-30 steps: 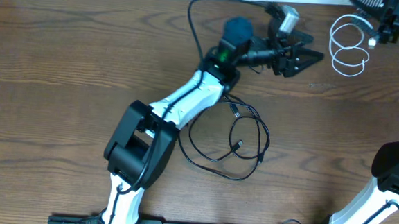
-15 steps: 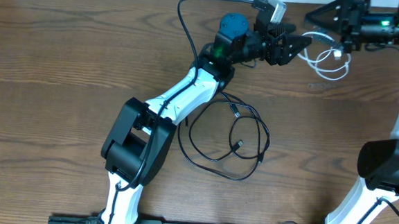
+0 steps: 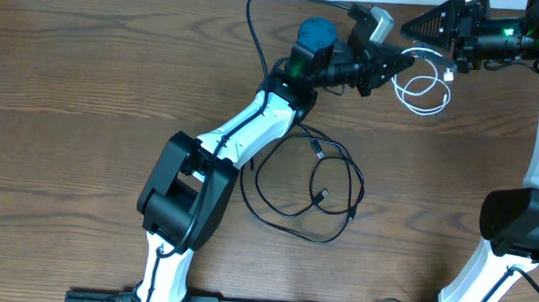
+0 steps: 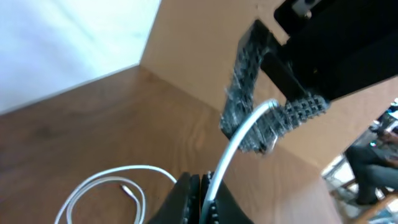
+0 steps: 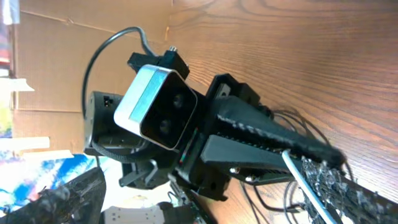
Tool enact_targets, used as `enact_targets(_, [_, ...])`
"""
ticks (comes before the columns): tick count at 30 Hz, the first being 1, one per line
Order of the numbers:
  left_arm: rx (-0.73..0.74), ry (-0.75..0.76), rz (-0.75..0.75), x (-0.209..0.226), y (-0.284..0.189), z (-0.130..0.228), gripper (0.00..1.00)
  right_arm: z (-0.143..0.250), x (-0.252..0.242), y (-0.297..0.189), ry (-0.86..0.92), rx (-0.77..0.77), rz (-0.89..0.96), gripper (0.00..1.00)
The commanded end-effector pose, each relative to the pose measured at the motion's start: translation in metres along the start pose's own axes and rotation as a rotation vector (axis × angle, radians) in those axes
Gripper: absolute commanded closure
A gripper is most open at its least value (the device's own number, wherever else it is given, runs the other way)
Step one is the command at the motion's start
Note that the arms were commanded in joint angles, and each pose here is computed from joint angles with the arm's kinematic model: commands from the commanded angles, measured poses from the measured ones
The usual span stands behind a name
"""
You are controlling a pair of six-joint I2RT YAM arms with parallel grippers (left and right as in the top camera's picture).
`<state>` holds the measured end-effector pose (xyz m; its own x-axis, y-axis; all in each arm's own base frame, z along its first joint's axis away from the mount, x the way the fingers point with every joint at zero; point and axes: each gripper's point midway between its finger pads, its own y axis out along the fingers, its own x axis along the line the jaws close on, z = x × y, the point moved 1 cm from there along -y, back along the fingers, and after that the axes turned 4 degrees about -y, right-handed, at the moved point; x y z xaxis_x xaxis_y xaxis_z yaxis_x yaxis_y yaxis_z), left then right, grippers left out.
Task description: Untangle cables
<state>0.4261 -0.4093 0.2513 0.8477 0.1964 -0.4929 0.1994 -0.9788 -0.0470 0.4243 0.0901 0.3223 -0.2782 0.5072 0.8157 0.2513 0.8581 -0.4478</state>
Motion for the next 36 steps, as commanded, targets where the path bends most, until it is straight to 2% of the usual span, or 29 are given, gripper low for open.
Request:
enact_targets(1, [0.02,0.023,0.023,-0.003,0.001,0.002,0.92,0.0,-0.015,-0.001,-0.019,0.003,0.094,0.06])
enact_targets(6, [0.031,0.035,0.016,-0.001,0.001,0.005,0.92,0.004,-0.071,-0.019,0.06,0.013,0.449,0.03])
enact_targets(11, [0.023,0.036,-0.001,0.002,0.001,0.004,0.93,0.012,-0.096,-0.033,0.146,0.021,0.633,0.01])
enact_targets(18, [0.012,0.039,-0.016,0.004,0.001,0.002,0.93,0.015,-0.113,-0.035,0.262,-0.006,0.7,0.01])
enact_targets(23, [0.013,0.038,-0.015,0.004,0.001,0.002,0.93,0.021,-0.148,-0.031,0.354,-0.02,0.784,0.01])
enact_targets(28, [0.017,0.035,-0.013,0.004,0.001,0.003,0.93,0.03,-0.173,-0.017,0.42,-0.022,0.777,0.01])
enact_targets(31, [0.019,0.032,-0.015,0.004,0.001,0.003,0.93,0.021,-0.171,-0.007,0.4,-0.048,0.684,0.01])
enact_targets(36, [0.025,0.026,-0.017,0.005,0.001,0.005,0.93,-0.001,-0.138,0.011,0.091,-0.03,0.412,0.01])
